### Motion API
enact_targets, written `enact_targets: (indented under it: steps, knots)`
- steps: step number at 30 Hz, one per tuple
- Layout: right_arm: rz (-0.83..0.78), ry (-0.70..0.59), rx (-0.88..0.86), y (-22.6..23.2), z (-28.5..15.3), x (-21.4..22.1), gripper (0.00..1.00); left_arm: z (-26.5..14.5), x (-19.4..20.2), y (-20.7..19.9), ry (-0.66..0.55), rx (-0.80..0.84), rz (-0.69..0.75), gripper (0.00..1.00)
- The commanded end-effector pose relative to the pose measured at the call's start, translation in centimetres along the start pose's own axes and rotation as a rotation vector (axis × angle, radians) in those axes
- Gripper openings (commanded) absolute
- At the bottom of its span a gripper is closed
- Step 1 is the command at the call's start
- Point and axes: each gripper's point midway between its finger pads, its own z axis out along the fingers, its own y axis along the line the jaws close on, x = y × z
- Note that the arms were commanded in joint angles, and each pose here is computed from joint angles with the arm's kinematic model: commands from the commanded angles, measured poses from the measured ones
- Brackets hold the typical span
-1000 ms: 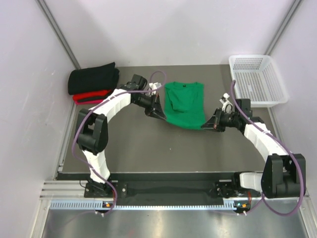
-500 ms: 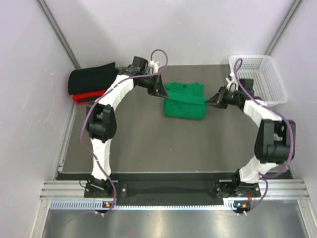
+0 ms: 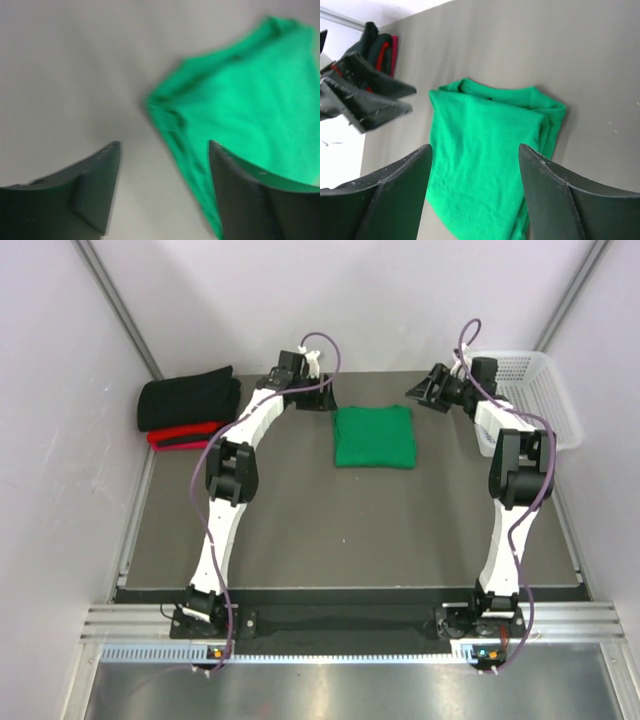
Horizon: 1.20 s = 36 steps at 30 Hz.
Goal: Fold and stack the t-shirts
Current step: Fold the tshirt, then neatly place the folded tshirt to the corner
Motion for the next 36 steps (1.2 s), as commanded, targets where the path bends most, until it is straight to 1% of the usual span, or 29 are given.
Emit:
enact_targets:
  steps: [1, 2, 3, 4, 6, 9, 12, 15, 17, 21, 28, 31, 36]
  knots:
    - [-0.116, -0.11, -0.096, 4.8, -2.2, -4.8, 0.69, -5.3, -8.5, 0.7, -0.237, -0.2, 0.13, 0.77]
    - [-0.108, -0.097, -0.12, 5.1, -2.7, -4.6, 0.68, -5.8, -8.3, 1.1, -0.225, -0.221, 0.135, 0.81]
    - [-0.075, -0.074, -0.128, 5.1, -2.9, -3.9, 0.67, -6.1, -7.6, 0.9, -0.202, -0.206, 0.13, 0.83]
    - [-0.062, -0.054, -0.142, 5.2, -3.0, -3.4, 0.64, -6.2, -6.3, 0.8, -0.159, -0.186, 0.117, 0.83]
    - [-0.017, 0.005, -0.188, 5.4, -3.0, -1.3, 0.6, -6.0, -3.9, -0.1, -0.079, -0.12, 0.079, 0.83]
    - [0.045, 0.06, -0.198, 4.5, -2.5, 1.3, 0.55, -5.1, 0.7, -0.6, 0.042, -0.049, -0.032, 0.83]
    - [0.069, 0.1, -0.183, 3.4, -2.1, 3.3, 0.51, -4.1, 3.5, -1.6, 0.111, 0.018, -0.107, 0.83]
    - [0.1, 0.148, -0.151, 1.9, -1.8, 5.3, 0.51, -3.3, 4.9, -2.6, 0.148, 0.094, -0.165, 0.83]
    - [0.11, 0.166, -0.127, 1.2, -1.8, 6.2, 0.51, -2.9, 5.1, -2.6, 0.153, 0.113, -0.198, 0.84]
    - [0.112, 0.183, -0.109, 0.2, -1.4, 7.2, 0.51, -1.3, 5.7, -1.4, 0.153, 0.134, -0.252, 0.84]
    - [0.101, 0.239, -0.066, -0.6, -0.1, 9.5, 0.52, 1.0, 7.3, -0.7, 0.175, 0.233, -0.376, 0.85]
    - [0.105, 0.256, -0.038, -1.7, 0.3, 10.3, 0.52, 2.0, 8.6, -1.1, 0.203, 0.294, -0.399, 0.81]
    - [0.105, 0.268, -0.016, -2.7, 0.6, 11.0, 0.53, 3.0, 11.6, -1.1, 0.272, 0.308, -0.443, 0.77]
